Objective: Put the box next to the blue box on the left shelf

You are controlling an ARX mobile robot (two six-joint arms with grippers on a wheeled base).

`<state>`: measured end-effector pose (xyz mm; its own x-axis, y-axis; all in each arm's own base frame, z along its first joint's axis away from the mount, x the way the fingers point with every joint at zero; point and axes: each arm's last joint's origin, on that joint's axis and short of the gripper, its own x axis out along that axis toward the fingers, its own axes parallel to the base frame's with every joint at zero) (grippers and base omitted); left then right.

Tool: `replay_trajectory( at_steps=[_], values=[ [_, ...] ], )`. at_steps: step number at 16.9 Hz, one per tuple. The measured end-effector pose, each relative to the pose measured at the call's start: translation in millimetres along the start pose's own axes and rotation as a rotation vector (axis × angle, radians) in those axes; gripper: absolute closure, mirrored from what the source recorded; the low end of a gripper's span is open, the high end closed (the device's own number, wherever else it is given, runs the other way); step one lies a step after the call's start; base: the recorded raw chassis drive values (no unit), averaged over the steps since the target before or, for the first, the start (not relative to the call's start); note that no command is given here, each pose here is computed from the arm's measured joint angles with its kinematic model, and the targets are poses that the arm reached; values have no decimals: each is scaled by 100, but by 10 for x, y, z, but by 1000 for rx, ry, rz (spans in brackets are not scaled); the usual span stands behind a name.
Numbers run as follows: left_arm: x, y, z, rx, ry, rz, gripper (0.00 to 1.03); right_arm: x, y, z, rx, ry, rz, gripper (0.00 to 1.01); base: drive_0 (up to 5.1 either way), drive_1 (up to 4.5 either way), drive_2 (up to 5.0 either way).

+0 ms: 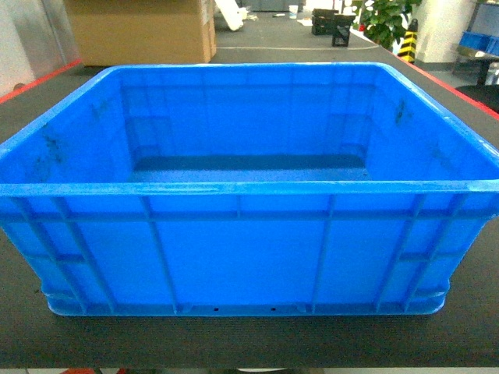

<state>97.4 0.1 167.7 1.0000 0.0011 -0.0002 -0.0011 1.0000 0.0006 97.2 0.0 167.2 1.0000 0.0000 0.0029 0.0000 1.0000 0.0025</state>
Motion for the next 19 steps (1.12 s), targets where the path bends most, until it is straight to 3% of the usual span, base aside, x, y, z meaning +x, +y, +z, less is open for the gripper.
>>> replay_trajectory(
  at_steps=[19],
  values=[
    [2, -3, -6, 4, 8, 15, 5, 0, 0, -4, -2, 4, -2, 3, 0, 0, 0]
  ],
)
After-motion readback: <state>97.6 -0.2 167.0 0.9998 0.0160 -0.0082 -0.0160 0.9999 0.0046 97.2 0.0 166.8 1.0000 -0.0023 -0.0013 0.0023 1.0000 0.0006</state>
